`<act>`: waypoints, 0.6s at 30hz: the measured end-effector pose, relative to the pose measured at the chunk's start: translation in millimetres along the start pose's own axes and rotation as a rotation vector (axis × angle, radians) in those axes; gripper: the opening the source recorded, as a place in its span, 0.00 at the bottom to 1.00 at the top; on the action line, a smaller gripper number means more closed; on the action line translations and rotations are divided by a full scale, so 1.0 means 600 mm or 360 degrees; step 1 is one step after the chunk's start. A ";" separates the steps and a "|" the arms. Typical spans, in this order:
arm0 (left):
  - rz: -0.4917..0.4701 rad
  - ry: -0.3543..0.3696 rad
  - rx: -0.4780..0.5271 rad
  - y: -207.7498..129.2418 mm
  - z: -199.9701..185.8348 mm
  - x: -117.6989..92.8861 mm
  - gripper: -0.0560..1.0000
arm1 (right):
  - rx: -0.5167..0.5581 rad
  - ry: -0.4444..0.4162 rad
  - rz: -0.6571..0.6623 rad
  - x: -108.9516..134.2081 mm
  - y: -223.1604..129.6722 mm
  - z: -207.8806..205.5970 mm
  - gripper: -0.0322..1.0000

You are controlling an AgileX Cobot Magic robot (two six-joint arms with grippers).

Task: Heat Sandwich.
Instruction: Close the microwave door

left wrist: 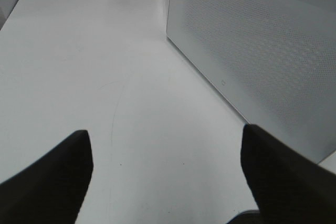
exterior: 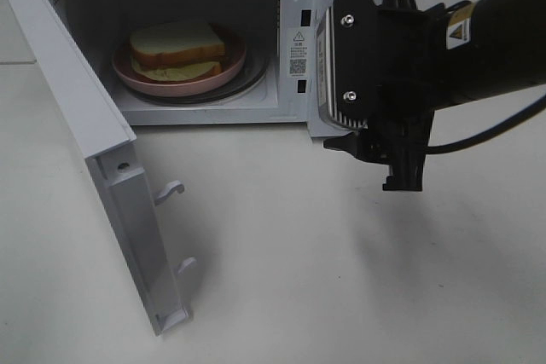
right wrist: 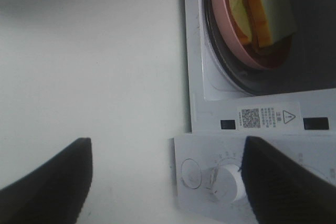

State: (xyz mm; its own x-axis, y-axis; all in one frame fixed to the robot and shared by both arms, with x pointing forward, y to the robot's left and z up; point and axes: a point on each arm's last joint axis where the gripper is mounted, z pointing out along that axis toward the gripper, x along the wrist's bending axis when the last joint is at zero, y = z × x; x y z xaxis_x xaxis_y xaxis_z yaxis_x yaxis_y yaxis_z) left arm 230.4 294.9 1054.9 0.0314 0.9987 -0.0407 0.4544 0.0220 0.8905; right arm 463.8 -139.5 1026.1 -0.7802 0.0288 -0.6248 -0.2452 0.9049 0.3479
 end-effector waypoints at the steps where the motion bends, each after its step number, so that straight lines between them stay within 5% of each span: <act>1: 0.0000 0.0000 0.0000 0.000 0.000 0.000 0.75 | 0.0000 0.0000 0.0000 0.000 0.000 0.000 0.77; 18: 0.0000 0.0000 0.0000 0.000 0.000 0.000 0.75 | -0.0117 -0.0144 0.0534 0.055 -0.026 -0.112 0.77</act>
State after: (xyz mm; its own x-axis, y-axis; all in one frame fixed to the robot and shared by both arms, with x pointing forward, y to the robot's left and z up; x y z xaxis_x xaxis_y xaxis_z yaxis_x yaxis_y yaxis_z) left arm 230.4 294.9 1054.9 0.0314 0.9987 -0.0407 0.4544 0.0220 0.8905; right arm 403.2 -181.1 1047.1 -0.7710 0.3600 -0.5252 -0.0270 0.8056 0.5918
